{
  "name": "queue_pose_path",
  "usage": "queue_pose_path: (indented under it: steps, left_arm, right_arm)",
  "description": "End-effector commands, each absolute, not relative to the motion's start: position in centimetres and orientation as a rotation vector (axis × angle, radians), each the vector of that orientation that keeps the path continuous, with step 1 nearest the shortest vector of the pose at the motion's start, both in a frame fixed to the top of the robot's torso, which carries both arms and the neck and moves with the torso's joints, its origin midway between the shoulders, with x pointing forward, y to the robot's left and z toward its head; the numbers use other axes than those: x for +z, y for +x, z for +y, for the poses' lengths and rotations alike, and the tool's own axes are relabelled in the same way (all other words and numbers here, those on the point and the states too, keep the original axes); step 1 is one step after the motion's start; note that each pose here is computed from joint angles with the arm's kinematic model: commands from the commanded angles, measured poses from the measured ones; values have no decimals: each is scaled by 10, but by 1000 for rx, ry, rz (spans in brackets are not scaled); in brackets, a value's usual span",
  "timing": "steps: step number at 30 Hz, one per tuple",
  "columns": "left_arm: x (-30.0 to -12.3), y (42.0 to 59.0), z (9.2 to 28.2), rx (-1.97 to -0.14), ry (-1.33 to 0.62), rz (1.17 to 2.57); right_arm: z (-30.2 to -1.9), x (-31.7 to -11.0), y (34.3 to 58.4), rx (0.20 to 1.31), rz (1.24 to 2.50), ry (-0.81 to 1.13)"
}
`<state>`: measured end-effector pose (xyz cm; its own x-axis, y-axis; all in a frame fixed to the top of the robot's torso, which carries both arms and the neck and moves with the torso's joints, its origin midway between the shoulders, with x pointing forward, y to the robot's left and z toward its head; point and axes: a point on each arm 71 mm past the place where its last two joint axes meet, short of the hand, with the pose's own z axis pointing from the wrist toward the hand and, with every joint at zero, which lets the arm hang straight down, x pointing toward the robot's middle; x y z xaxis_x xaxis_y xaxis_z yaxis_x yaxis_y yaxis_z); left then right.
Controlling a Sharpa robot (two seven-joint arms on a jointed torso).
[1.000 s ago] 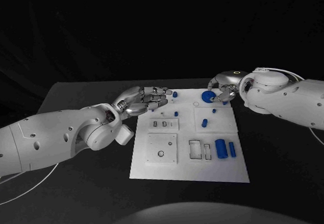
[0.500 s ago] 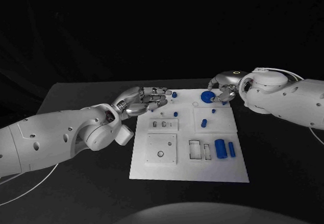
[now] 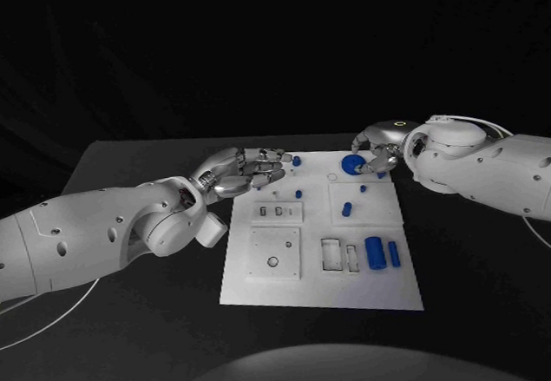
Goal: Assemble the parts on the task board
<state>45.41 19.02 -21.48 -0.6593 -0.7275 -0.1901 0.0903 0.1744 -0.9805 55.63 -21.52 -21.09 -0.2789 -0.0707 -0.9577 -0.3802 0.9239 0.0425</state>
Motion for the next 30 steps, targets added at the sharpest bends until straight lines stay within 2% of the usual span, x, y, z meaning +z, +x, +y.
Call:
queue_pose_path:
  steps: [1, 30]
  left_arm:
    - [-214, 453, 188, -1582, -600, 1789]
    - [-214, 453, 188, -1582, -602, 1791]
  right_arm:
    - [-214, -212, 556, 306, 1839, -349]
    - [-211, -224, 556, 319, 1836, -346]
